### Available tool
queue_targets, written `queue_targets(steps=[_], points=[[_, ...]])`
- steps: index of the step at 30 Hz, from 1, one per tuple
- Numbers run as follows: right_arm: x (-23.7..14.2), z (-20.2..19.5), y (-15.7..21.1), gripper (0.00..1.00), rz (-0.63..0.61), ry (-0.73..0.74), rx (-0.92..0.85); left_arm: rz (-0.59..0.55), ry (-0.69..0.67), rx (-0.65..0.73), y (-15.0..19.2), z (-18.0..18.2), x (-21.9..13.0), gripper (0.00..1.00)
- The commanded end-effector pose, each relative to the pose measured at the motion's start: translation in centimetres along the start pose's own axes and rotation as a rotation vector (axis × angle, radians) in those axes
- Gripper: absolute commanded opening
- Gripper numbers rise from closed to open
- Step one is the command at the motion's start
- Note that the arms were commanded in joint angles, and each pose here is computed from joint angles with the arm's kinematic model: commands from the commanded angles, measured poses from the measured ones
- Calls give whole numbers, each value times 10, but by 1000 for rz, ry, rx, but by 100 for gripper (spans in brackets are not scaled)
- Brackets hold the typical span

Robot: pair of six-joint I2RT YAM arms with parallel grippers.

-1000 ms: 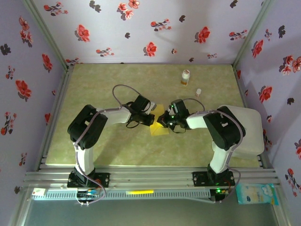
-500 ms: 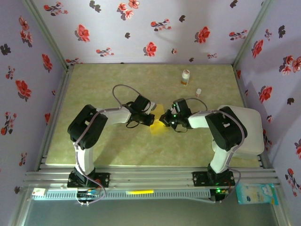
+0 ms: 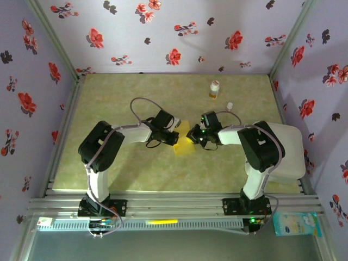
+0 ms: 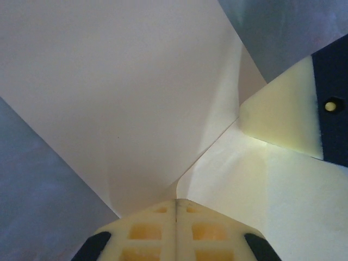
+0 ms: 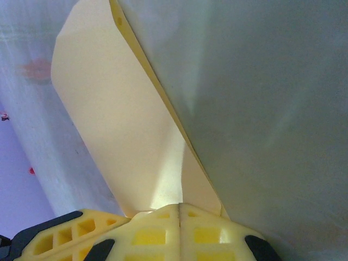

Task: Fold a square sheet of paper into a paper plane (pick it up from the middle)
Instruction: Fold the triangle a second time at the center of the table.

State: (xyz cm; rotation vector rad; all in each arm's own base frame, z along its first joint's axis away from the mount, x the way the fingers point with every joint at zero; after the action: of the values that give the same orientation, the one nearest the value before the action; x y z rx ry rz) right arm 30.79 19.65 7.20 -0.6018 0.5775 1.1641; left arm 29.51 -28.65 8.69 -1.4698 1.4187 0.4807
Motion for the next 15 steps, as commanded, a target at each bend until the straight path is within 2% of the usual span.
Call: queue_targets(steps=[1, 8, 13, 15], points=[[-3, -18, 3, 0, 8, 101, 32, 75, -62, 3, 12, 12, 6, 0], [-16, 10, -17, 0, -24, -4, -24, 77, -67, 5, 13, 13, 7, 0], [-4, -3, -14, 0, -5, 17, 4, 78, -67, 5, 13, 14, 7, 0], [1, -17, -9, 0, 2, 70, 34, 79, -66, 8, 13, 13, 7, 0]])
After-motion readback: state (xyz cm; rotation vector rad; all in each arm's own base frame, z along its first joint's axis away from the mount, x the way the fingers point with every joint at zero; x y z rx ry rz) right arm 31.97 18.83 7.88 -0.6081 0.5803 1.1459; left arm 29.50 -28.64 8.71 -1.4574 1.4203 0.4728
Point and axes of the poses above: each hand's point on the last joint's axis, 136 mm out from that joint toward the fingers, its own x axis out along the fingers, its own z axis along the line the jaws close on, y = z × x, the point moved 8 cm from there along -x, back along the fingers, and after that the axes turned 13 degrees about -x, right-handed, at the moved point
